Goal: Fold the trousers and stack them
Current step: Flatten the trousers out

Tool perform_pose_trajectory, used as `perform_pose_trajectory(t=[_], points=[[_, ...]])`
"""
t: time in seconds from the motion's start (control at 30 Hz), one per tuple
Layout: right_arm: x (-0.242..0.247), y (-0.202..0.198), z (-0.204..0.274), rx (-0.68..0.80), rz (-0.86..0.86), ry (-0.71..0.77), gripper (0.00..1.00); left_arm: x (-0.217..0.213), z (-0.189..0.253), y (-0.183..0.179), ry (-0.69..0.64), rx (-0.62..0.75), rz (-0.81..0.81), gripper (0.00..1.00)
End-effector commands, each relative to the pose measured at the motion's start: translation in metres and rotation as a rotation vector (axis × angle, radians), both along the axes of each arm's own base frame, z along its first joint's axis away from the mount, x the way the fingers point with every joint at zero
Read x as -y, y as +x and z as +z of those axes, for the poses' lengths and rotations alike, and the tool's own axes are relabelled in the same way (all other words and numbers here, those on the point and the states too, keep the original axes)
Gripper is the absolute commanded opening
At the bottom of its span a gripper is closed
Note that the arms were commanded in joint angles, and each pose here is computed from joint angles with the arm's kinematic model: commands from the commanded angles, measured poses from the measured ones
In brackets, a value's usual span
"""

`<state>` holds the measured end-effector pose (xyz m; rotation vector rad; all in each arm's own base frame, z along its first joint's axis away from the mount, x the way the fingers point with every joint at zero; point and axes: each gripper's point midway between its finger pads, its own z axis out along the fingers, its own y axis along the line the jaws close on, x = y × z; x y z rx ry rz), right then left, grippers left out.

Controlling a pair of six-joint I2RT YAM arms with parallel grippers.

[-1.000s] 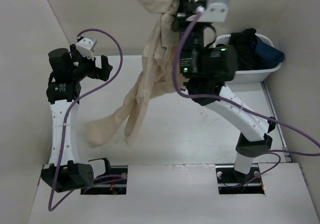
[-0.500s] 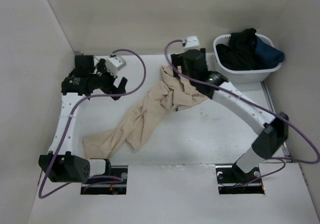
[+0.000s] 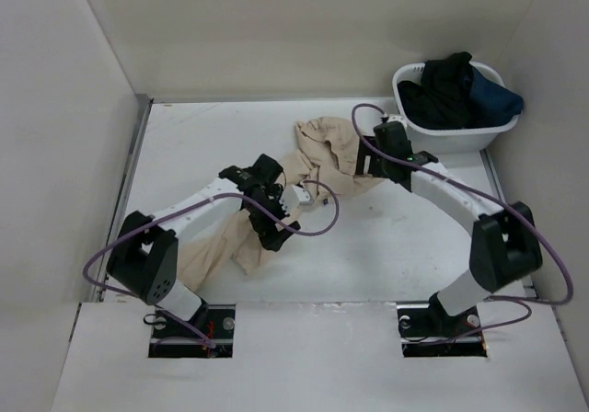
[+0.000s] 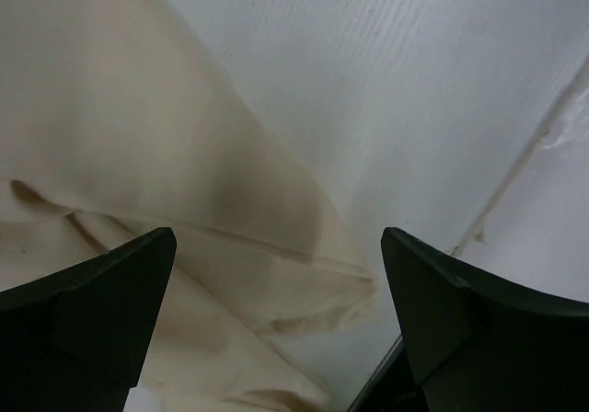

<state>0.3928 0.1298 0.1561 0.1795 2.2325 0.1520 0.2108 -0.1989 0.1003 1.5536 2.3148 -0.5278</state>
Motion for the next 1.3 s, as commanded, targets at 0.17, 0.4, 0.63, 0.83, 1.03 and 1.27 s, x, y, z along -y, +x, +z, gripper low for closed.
perform_pose_trajectory(t=[0.17, 0.4, 0.63, 0.83, 1.03, 1.27], points=[[-0.068, 0.06, -0.02, -0.016, 0.161, -0.095, 0.9, -0.014, -0.063, 0.01, 0.129, -0.003, 0.082, 0.88], [-0.083, 0.077, -0.051, -0.09, 0.15, -0.048, 0.85, -0.031, -0.063, 0.021, 0.099, -0.036, 0.185, 0.19], [-0.077, 0.083, -0.076, -0.151, 0.133, -0.072, 0.61, -0.056, -0.034, 0.038, 0.008, -0.002, 0.31, 0.05], [-0.079, 0.079, -0.046, -0.124, 0.118, 0.015, 0.0, -0.099, 0.012, 0.066, -0.046, 0.121, 0.462, 0.02], [-0.047, 0.043, 0.095, 0.065, 0.098, 0.278, 0.0, -0.207, 0.114, 0.118, -0.104, 0.374, 0.743, 0.02], [0.048, -0.047, 0.115, 0.05, -0.055, 0.444, 0.0, -0.315, 0.185, 0.13, -0.078, 0.559, 0.945, 0.03]])
